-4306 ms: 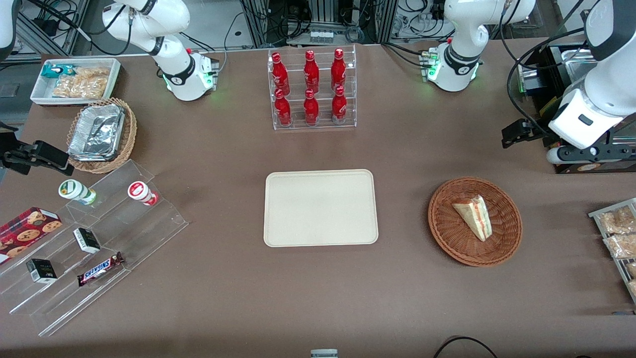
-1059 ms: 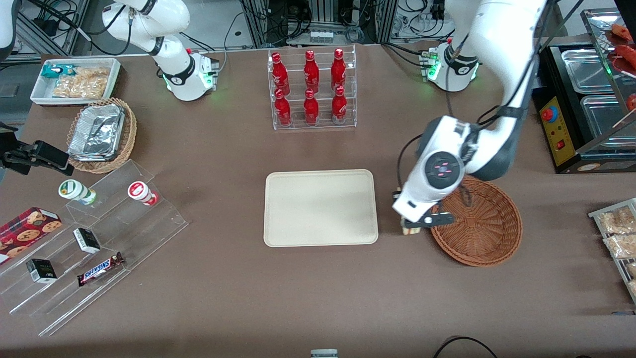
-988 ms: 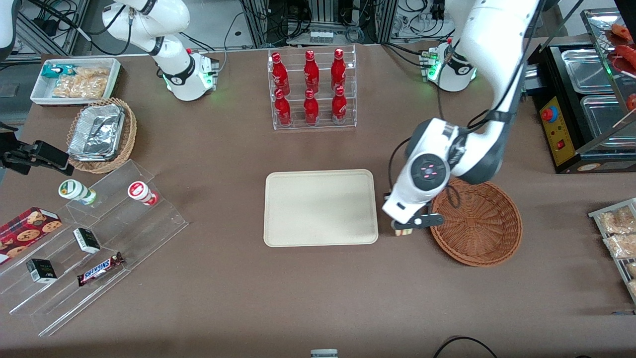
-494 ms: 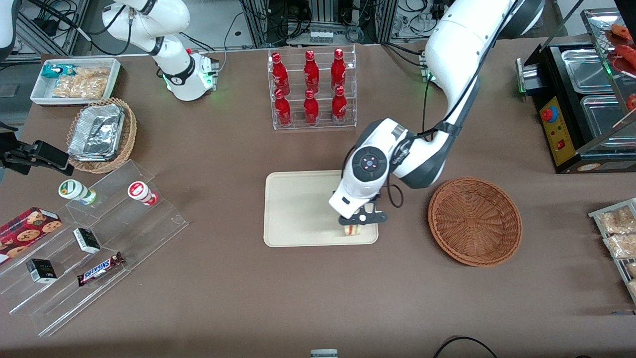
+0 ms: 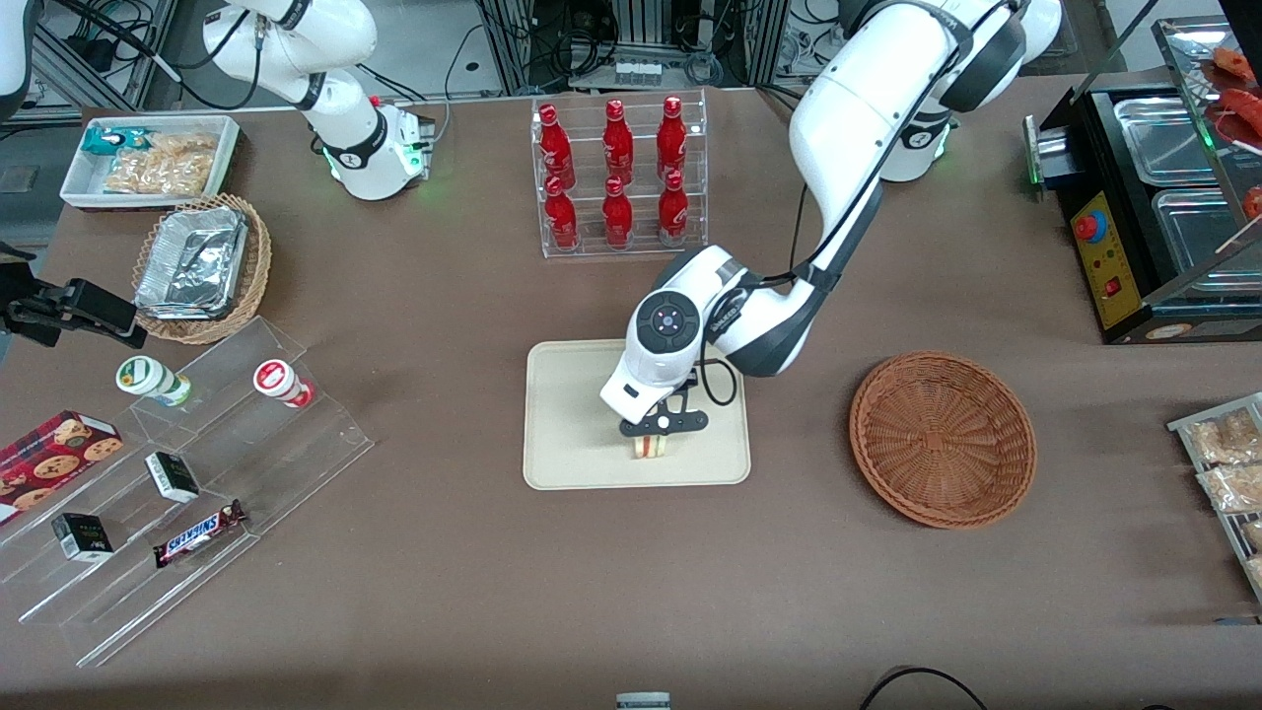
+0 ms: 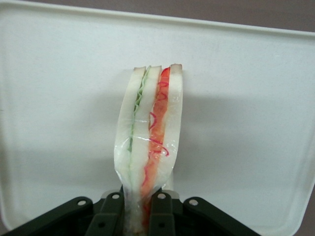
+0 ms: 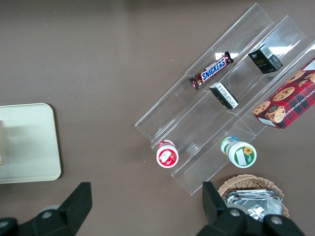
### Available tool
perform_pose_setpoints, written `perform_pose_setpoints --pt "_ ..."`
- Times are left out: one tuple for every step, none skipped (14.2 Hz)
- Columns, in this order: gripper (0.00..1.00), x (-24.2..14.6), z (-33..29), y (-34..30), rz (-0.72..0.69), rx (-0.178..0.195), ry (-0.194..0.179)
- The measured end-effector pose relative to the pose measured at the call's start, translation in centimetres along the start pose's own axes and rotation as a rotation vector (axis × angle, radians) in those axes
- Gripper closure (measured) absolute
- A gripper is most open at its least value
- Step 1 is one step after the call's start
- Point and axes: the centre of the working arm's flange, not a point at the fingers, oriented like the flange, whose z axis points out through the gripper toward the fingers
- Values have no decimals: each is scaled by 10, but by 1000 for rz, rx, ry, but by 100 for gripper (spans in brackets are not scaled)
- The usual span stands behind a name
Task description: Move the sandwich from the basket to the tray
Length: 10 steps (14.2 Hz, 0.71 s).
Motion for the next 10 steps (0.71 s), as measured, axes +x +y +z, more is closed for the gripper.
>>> perform_pose_setpoints --pt "82 1 6 1 0 -2 -1" --pt "73 2 8 1 -2 -4 0" --pt "65 4 5 1 -3 -8 4" --pt "56 5 1 3 -4 -14 9" --pt "44 7 -4 4 -3 -20 17" --pt "36 9 -12 6 -1 -27 27" --pt "27 10 -23 6 1 -28 31" --pt "15 9 -38 6 4 -17 29" --pt "7 6 -58 5 10 -3 24" --pt "0 1 -79 4 17 10 27"
